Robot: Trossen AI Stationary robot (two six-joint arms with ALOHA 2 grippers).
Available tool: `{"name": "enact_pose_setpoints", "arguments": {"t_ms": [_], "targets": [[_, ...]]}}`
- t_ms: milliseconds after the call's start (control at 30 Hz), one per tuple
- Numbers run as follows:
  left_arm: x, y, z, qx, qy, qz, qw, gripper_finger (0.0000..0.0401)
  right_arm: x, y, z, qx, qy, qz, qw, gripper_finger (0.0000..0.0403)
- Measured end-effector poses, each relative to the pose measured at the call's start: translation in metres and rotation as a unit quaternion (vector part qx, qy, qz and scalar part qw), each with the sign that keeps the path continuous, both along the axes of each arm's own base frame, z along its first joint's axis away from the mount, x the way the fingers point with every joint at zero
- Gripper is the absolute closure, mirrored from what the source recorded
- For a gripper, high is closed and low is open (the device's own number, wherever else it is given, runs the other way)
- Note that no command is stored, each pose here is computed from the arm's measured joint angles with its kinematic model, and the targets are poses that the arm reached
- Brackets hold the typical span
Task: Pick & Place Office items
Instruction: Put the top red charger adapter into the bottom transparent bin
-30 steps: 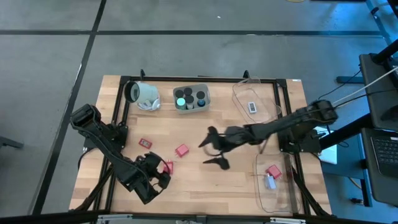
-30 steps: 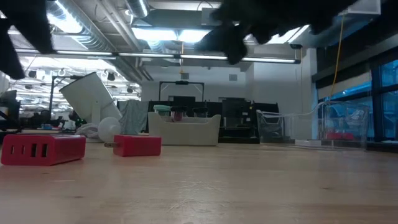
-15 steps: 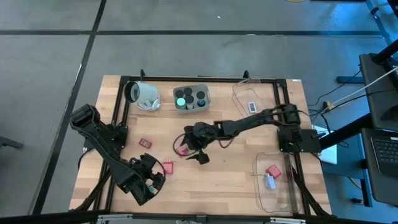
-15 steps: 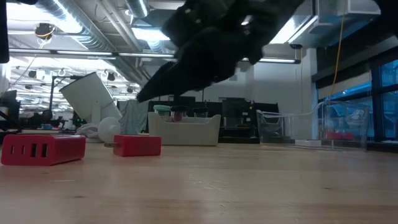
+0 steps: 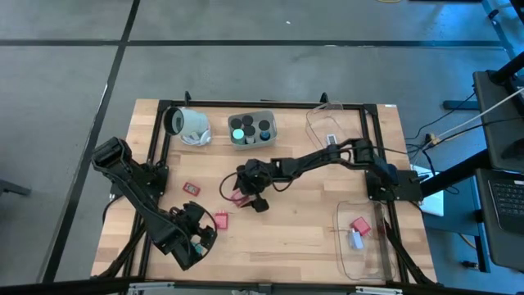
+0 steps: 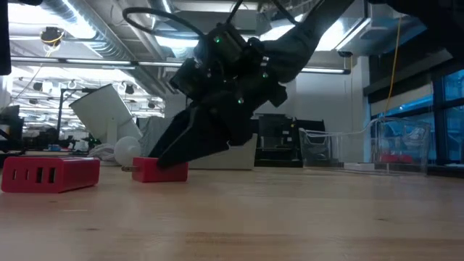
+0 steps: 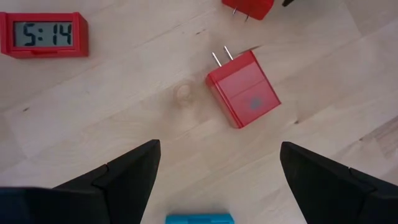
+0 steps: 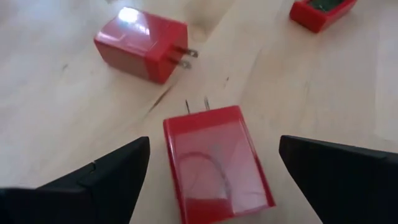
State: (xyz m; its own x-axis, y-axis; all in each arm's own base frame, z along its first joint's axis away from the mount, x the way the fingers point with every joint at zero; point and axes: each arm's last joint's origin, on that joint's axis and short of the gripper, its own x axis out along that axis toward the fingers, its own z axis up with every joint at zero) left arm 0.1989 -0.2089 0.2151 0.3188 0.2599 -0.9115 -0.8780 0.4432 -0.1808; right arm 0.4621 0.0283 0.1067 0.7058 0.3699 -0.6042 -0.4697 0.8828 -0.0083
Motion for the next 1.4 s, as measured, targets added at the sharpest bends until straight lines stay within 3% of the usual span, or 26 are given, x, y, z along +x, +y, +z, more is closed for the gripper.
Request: {"name": "enact_pose_setpoints", "arguments": {"t_ms": [333, 500, 733, 900, 1133, 1400], "targets": [[0.0, 0.0, 0.0, 0.0, 0.0, 0.0, 1.0, 0.0072, -0.004, 0.004, -0.007, -0.027, 0.026, 0.001, 0.999, 0.0057], [0.0, 0.0, 0.0, 0.0, -0.001, 0.0, 1.0, 0.0072, -0.006, 0.006, -0.009, -0.017, 0.043, -0.005, 0.999, 0.01], [0.0, 0.0, 0.0, 0.001, -0.002, 0.0, 1.0, 0.0072, -0.006, 0.017, -0.009, 0.004, 0.049, 0.0, 0.999, 0.019], [0.0, 0.0, 0.0, 0.006, -0.006, 0.0, 1.0, 0.0072, -0.009, 0.026, -0.004, 0.029, 0.066, -0.014, 0.997, 0.019], [0.001, 0.001, 0.001, 0.023, -0.019, -0.004, 1.0, 0.0072, -0.027, 0.04, 0.052, 0.054, 0.09, -0.031, 0.994, 0.019], [0.004, 0.005, 0.002, 0.055, -0.034, -0.018, 0.998, 0.0072, -0.095, 0.074, 0.132, 0.01, 0.12, -0.099, 0.988, 0.019]]}}
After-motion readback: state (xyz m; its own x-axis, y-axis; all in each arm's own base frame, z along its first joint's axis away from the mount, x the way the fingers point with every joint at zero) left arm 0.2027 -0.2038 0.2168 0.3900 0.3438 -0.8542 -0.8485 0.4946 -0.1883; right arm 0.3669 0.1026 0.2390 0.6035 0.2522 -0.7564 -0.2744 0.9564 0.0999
